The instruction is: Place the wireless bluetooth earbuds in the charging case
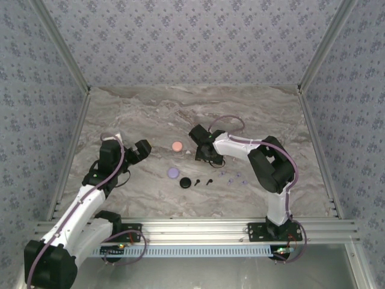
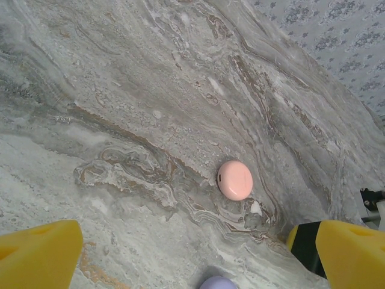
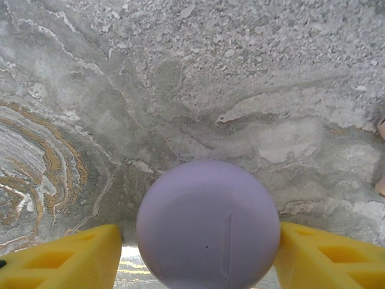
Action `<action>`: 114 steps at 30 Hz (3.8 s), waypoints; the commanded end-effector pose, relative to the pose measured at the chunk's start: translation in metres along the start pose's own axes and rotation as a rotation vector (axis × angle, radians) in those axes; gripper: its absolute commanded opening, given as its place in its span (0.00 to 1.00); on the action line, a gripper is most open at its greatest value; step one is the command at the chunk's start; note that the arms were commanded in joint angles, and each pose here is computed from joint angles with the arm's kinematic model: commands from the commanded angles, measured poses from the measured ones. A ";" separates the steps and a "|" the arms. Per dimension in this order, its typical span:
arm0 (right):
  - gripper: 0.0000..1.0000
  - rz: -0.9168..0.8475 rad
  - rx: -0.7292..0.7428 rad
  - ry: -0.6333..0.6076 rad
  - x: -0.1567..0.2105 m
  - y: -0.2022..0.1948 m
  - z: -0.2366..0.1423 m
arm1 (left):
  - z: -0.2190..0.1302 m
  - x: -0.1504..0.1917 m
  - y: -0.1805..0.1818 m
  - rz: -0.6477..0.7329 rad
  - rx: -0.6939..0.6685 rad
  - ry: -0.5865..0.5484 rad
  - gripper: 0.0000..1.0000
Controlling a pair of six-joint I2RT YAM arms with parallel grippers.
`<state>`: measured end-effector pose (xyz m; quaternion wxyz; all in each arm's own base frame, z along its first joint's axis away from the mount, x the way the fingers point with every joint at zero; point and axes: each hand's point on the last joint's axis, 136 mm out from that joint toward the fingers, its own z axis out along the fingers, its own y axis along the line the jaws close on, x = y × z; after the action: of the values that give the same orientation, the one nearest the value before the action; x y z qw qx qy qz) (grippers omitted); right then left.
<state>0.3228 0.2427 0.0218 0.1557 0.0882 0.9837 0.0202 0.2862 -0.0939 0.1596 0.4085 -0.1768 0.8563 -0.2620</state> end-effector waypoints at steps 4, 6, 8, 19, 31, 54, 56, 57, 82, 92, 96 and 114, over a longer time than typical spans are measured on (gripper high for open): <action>0.69 0.003 0.031 -0.065 -0.019 -0.008 -0.005 | -0.003 -0.011 -0.010 0.017 0.013 -0.021 0.99; 0.69 -0.002 0.036 -0.071 -0.020 -0.009 -0.007 | -0.002 -0.010 -0.009 0.017 0.010 -0.016 0.99; 0.69 -0.004 0.040 -0.076 -0.021 -0.009 -0.009 | -0.002 -0.009 -0.009 0.017 0.008 -0.014 0.99; 0.66 -0.001 0.012 -0.059 -0.018 -0.003 -0.004 | -0.001 -0.010 -0.010 0.022 0.008 -0.013 0.99; 0.51 -0.022 -0.033 -0.034 -0.007 0.008 0.001 | -0.002 -0.012 -0.010 0.031 0.003 -0.013 0.99; 0.50 -1.033 -0.322 -0.884 -0.049 0.037 -0.222 | -0.030 -0.023 -0.163 0.283 0.572 0.313 0.93; 0.50 -1.148 -0.304 -0.927 -0.042 0.040 -0.230 | -0.036 -0.024 -0.173 0.295 0.616 0.328 0.92; 0.50 -1.222 -0.289 -0.948 -0.037 0.042 -0.232 | -0.039 -0.022 -0.179 0.305 0.642 0.337 0.92; 0.51 -1.448 -0.364 -1.090 -0.015 0.055 -0.252 | -0.028 0.042 -0.226 0.280 0.815 0.402 0.70; 0.51 -1.432 -0.374 -1.086 -0.015 0.056 -0.254 | -0.012 0.063 -0.232 0.274 0.804 0.458 0.58; 0.52 -1.424 -0.377 -1.088 -0.016 0.057 -0.256 | -0.007 0.070 -0.232 0.273 0.797 0.476 0.54; 0.53 -1.391 -0.398 -1.096 -0.020 0.060 -0.257 | -0.005 0.084 -0.232 0.281 0.811 0.520 0.33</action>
<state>0.2695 0.2909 0.2493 0.5616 -0.5766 0.5925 0.0323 0.2543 -0.3171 0.2441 0.2435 0.1690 0.7857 -0.5430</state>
